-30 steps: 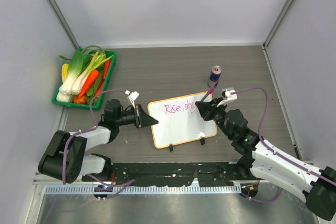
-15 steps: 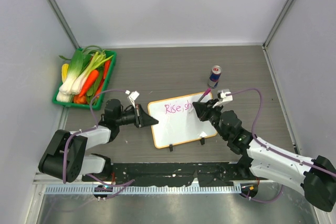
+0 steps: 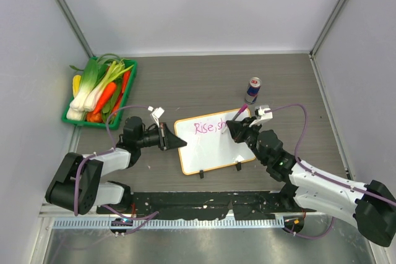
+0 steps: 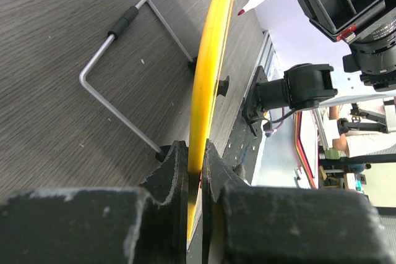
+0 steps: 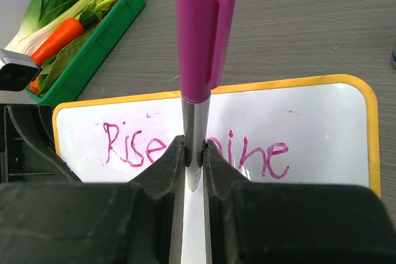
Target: Write a sentence on the whiteboard
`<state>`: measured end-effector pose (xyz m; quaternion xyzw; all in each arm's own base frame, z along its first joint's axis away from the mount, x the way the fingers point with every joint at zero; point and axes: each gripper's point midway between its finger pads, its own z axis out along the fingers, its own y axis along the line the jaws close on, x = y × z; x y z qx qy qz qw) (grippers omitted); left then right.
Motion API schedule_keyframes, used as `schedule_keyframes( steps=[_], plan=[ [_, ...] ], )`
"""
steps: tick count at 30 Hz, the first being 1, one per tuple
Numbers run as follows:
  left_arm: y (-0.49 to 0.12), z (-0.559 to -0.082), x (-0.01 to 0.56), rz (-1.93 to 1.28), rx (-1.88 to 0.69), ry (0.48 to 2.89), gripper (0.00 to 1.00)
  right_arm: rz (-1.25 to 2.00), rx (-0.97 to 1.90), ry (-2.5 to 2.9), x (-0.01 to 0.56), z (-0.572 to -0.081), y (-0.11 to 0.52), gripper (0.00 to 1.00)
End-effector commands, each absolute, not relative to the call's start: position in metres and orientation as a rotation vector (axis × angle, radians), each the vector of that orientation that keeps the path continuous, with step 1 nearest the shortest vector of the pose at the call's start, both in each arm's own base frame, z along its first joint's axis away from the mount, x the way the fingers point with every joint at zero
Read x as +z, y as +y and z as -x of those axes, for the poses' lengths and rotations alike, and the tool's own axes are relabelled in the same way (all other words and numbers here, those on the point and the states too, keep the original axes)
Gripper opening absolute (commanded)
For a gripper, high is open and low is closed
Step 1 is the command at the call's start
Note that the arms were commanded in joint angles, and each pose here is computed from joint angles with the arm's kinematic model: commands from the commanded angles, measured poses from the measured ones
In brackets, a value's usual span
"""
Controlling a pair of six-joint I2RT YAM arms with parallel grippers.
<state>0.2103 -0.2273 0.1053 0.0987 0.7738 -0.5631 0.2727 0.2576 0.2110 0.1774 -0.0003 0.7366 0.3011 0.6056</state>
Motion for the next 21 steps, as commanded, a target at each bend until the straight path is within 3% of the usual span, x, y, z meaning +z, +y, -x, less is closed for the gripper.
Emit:
schedule_keyframes(
  steps=[1, 21],
  plan=[
    [-0.219, -0.223, 0.084, -0.207, -1.390, 2.138, 0.00, -0.042, 0.697, 1.676, 0.183, -0.261, 0.209, 0.01],
    [-0.219, -0.223, 0.084, -0.209, -1.389, 2.138, 0.00, -0.041, 0.653, 1.756, 0.160, -0.263, 0.210, 0.01]
  ],
)
